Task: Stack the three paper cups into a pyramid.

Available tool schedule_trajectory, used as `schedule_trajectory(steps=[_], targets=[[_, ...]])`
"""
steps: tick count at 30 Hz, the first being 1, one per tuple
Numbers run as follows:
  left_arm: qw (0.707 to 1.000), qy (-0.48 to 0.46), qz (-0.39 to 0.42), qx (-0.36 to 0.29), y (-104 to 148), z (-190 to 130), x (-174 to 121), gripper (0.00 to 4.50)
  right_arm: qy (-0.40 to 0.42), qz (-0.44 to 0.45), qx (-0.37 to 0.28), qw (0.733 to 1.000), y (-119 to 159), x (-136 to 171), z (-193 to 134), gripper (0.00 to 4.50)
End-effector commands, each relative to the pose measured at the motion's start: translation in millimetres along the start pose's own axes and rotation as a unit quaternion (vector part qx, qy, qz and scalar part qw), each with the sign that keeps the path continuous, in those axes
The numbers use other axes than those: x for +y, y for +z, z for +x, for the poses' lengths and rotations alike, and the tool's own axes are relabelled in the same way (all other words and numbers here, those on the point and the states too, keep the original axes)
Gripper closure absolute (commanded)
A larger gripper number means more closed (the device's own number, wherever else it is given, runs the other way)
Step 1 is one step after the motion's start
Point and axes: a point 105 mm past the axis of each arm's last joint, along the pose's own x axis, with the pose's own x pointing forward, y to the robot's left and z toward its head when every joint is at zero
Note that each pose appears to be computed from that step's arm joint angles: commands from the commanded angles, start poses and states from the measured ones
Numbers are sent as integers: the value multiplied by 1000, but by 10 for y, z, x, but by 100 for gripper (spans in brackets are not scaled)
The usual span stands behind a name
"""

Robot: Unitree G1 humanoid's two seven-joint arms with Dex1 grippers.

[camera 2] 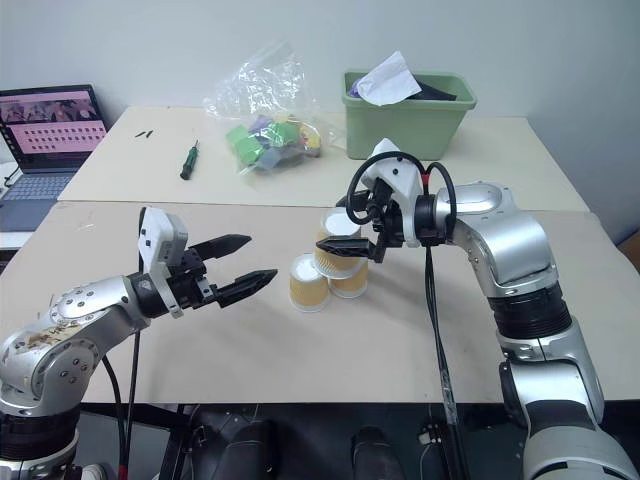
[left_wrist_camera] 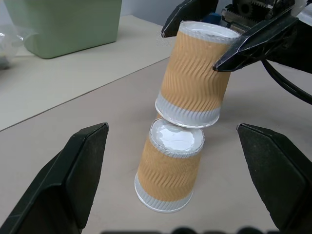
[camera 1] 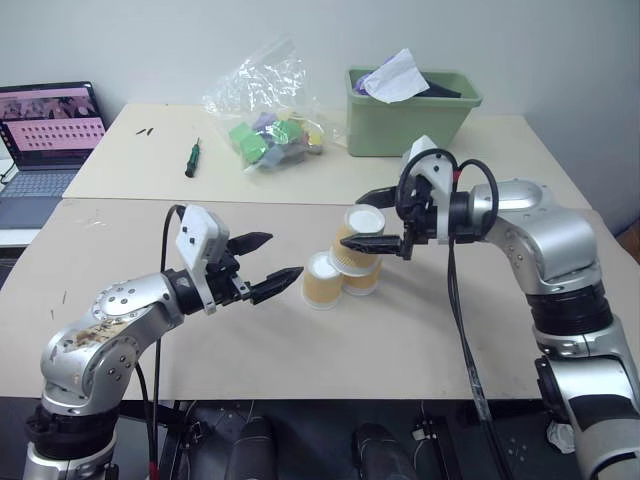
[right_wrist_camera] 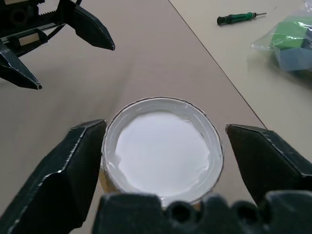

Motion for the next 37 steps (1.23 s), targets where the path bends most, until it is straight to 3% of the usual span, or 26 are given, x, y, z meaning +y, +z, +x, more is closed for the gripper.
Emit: schedule_trajectory(steps=[1,9,13,15,17,19,21,23,25,32,37], targets=[[1000,-6,25,-14,119,4,-40,0,-11,-38,-43,998,306,-30,-93,4],[1000,2,24,-12,81,-27,-25,0,60,-30,-266,962,1342,165,-817,4],[1000,22,15,-14,47,-72,7,0,20,-14,-338,941,1634,54,-1184,4],[998,55,9,-14,-5,-120,98,0,-112,10,-294,949,1432,-364,-1148,4],[994,105,2,-16,-77,-185,246,0,-279,29,-185,942,930,-889,-1109,4],[986,163,-7,-24,-133,-257,414,0,-403,7,-57,913,336,-1225,-1177,4],[975,220,-10,-33,-169,-334,567,0,-475,-16,35,879,-128,-1385,-1299,4],[953,299,-11,-43,-226,-453,759,0,-516,-11,88,852,-532,-1418,-1392,4],[927,369,-20,-58,-283,-584,906,0,-534,7,92,840,-786,-1361,-1386,4],[823,563,-3,-76,-494,-1050,1231,0,-566,93,-7,819,-1097,-1129,-1335,4],[791,607,-1,-76,-625,-1160,1319,0,-573,141,-37,806,-1237,-1014,-1354,4]])
